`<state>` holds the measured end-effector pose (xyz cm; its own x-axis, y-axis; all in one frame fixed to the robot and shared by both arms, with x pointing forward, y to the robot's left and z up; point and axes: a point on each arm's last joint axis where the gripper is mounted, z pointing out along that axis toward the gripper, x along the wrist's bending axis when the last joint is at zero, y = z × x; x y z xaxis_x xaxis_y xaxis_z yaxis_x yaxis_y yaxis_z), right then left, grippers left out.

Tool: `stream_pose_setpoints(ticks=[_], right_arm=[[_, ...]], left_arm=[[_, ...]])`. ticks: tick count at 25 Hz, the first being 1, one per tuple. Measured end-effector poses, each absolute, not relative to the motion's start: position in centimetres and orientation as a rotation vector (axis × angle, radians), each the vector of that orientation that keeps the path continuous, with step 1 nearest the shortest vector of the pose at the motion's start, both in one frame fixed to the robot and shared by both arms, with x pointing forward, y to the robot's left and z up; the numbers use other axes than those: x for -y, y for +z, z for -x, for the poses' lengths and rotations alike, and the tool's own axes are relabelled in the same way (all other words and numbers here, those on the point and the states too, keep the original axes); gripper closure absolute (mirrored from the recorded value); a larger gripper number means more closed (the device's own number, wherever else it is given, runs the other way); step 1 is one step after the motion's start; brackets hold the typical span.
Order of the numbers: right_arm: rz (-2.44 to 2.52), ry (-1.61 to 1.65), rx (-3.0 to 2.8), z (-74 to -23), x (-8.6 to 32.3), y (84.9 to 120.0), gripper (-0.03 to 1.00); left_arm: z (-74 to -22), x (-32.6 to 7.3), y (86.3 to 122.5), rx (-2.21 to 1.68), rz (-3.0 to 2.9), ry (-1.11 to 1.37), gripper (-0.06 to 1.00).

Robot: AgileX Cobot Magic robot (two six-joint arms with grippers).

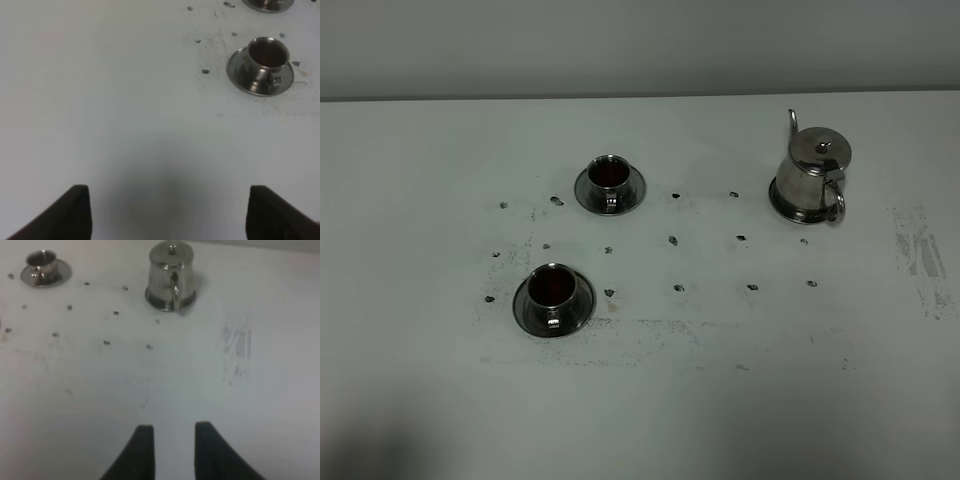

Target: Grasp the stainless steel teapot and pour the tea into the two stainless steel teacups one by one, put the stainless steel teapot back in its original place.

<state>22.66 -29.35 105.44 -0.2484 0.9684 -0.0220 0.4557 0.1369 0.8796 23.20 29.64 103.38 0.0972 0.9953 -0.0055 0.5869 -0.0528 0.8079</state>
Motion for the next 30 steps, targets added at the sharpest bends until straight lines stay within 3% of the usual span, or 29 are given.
stream_pose_setpoints(ticks=[30], right_arm=[[-1.514, 1.064, -1.683, -22.76, 29.84, 105.42, 0.78]], left_arm=[[-23.2, -29.64, 103.38, -1.563, -1.719, 0.789, 0.31]])
